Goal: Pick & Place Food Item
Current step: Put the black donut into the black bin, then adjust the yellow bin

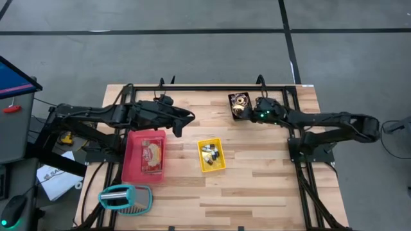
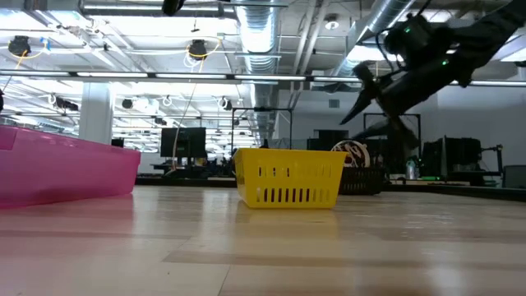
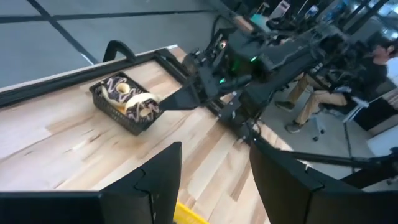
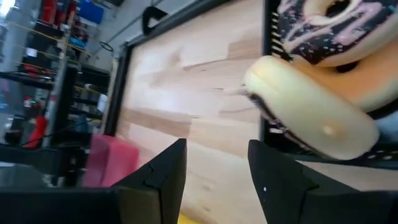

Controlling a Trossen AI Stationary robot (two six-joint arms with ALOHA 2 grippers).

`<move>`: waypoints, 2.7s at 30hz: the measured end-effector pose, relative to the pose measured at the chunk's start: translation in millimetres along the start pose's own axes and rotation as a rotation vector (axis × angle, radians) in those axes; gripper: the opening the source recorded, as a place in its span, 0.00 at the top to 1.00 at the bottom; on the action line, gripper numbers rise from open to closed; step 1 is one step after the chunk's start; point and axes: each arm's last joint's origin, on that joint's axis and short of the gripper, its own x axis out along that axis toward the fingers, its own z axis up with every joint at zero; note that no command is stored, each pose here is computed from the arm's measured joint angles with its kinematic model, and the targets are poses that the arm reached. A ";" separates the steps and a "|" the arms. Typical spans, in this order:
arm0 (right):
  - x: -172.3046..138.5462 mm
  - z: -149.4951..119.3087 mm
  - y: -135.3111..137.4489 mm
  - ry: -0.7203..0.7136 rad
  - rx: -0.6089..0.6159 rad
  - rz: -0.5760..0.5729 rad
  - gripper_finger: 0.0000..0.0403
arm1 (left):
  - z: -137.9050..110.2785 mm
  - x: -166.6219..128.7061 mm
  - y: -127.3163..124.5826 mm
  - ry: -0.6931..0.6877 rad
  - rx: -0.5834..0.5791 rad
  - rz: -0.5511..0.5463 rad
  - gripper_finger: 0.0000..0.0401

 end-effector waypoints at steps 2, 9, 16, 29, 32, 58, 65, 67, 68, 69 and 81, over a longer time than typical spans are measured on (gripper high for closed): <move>7.0 -0.4 -1.7 0.007 -0.010 -0.023 0.59 | -1.4 1.0 -1.8 0.002 -0.008 -0.006 0.54; 13.1 11.0 -6.2 -0.044 0.001 -0.035 0.59 | -4.3 -1.3 -8.2 -0.001 -0.018 -0.037 0.54; 5.1 23.1 -8.0 -0.087 -0.002 -0.037 0.59 | -6.9 -3.2 -11.6 0.004 -0.027 -0.050 0.54; -26.6 35.5 -7.0 -0.148 -0.044 -0.050 0.59 | -8.9 -4.7 -14.0 0.008 -0.005 -0.057 0.54; -36.0 34.1 -16.3 -0.132 -0.060 -0.153 0.59 | -10.5 -5.8 -15.8 0.013 0.003 -0.067 0.54; -3.7 39.1 -33.4 -0.077 -0.066 -0.223 0.59 | -11.8 -7.1 -17.8 0.018 -0.014 -0.077 0.54; -17.5 42.0 -23.1 -0.120 -0.068 -0.153 0.59 | -13.4 -8.0 -19.0 0.024 0.012 -0.082 0.54; -25.6 41.3 -17.6 -0.133 -0.063 -0.117 0.59 | -16.0 -9.6 -20.7 0.035 0.053 -0.089 0.54; -30.1 40.0 -15.2 -0.134 -0.060 -0.102 0.59 | -18.5 -10.5 -21.0 0.053 0.073 -0.086 0.54; -34.8 37.6 -12.9 -0.126 -0.053 -0.090 0.59 | -21.6 -11.4 -20.5 0.076 0.089 -0.078 0.54; -68.2 -53.2 18.1 0.174 -0.026 0.013 0.59 | -51.4 -6.5 -16.6 0.264 0.229 0.020 0.54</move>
